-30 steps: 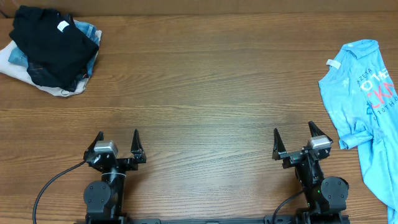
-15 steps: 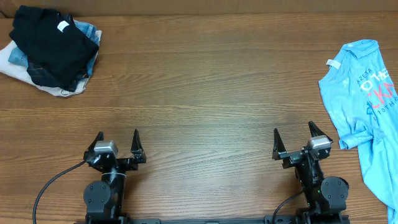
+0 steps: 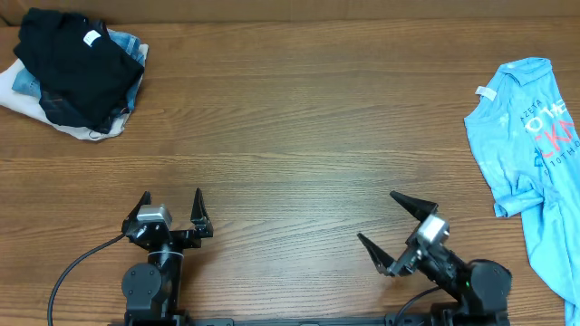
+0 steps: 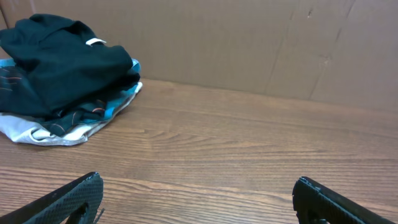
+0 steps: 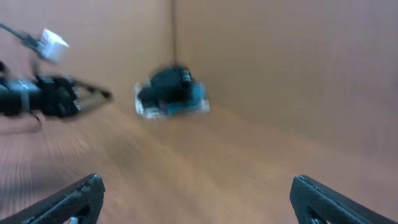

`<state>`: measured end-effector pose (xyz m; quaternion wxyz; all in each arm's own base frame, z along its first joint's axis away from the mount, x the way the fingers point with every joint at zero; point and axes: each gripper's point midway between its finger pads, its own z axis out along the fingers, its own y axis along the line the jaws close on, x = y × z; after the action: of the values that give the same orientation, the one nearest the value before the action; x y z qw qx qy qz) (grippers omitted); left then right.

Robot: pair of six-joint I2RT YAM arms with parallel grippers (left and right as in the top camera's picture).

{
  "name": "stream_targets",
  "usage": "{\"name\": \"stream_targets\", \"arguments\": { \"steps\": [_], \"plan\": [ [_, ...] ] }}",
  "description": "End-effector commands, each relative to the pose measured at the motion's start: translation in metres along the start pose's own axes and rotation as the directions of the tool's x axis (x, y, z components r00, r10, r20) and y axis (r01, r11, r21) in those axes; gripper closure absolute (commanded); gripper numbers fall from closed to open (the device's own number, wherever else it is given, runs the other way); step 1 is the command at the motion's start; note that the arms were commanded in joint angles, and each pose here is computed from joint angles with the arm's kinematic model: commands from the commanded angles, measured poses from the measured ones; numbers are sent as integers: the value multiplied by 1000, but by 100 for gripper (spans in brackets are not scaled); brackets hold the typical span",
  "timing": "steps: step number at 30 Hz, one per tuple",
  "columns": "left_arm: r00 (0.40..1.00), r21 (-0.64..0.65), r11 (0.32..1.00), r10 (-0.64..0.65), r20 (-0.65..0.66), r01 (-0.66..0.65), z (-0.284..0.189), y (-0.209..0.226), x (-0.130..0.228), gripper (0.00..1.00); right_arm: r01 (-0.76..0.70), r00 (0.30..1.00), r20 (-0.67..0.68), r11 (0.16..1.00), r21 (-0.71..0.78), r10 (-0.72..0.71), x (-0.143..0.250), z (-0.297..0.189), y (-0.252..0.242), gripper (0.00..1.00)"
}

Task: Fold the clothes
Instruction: 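Reach the right gripper to the blue T-shirt and grasp its edge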

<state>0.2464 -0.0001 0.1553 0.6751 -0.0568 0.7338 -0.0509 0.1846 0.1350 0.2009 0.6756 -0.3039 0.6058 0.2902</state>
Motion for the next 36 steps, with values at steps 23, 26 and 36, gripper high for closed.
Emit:
{"name": "stream_targets", "arguments": {
  "steps": [23,26,36],
  "plan": [
    [1000,7,1000,15,5,-15,0,-1,0,0,85,941,-247,546,834,231,-147,-7,-272,0],
    [1000,7,1000,16,5,-16,0,-1,0,0,51,834,-328,530,847,444,-99,-6,-316,0],
    [1000,7,1000,15,5,-15,0,-1,0,0,48,507,-405,444,895,761,64,-32,-375,0]
  ]
}}
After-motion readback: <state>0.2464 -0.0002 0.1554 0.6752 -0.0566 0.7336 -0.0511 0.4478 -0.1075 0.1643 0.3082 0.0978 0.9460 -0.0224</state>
